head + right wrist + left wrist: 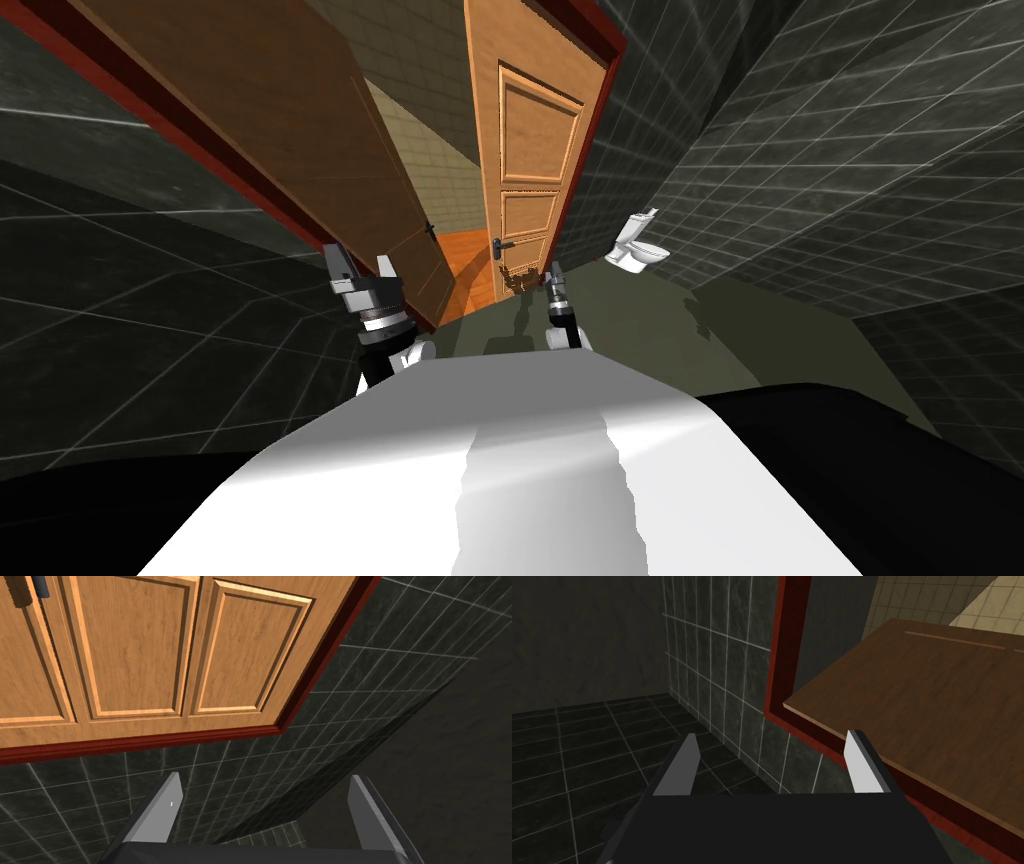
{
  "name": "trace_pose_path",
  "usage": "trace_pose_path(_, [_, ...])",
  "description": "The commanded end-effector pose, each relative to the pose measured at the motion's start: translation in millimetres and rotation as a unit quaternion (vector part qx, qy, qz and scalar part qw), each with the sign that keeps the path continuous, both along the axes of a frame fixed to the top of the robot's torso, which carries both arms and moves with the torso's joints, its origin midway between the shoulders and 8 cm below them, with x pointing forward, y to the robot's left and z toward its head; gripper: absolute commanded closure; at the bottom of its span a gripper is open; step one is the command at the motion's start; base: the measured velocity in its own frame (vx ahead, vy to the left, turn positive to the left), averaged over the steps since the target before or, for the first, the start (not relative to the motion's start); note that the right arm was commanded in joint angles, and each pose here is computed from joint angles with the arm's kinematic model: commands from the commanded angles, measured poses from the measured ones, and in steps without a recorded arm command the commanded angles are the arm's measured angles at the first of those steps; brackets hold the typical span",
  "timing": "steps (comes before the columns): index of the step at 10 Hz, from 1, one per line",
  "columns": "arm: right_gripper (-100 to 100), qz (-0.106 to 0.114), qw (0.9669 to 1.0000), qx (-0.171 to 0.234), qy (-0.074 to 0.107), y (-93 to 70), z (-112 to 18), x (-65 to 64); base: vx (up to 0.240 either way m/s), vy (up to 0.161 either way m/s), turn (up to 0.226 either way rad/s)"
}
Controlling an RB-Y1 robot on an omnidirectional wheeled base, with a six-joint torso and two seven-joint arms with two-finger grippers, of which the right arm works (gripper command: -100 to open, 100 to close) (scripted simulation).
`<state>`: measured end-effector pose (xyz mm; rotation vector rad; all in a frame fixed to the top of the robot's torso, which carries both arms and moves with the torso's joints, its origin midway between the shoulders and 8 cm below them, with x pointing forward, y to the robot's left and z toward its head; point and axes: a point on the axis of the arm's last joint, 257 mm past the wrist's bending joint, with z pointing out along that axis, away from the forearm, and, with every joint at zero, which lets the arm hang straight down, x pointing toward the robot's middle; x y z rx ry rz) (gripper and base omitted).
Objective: Push the door open
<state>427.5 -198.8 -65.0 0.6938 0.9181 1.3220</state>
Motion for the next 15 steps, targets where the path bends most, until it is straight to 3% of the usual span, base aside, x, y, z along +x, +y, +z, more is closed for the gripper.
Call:
trace_pose_path(1, [-100, 0.015, 0.9998, 0.006, 0.009, 11.0, -7.7, 6.4, 0.095, -0.011, -0.056])
trace_pose_path(8, [-100, 0.079, 0.9954, 0.025, 0.048, 61.8, -42.7, 28.7, 0.102, -0.013, -0.065])
trace_pose_path(15, [-100, 0.143, 0.985, 0.035, 0.091, 116.8, -78.9, 43.7, 0.105, -0.008, -0.064])
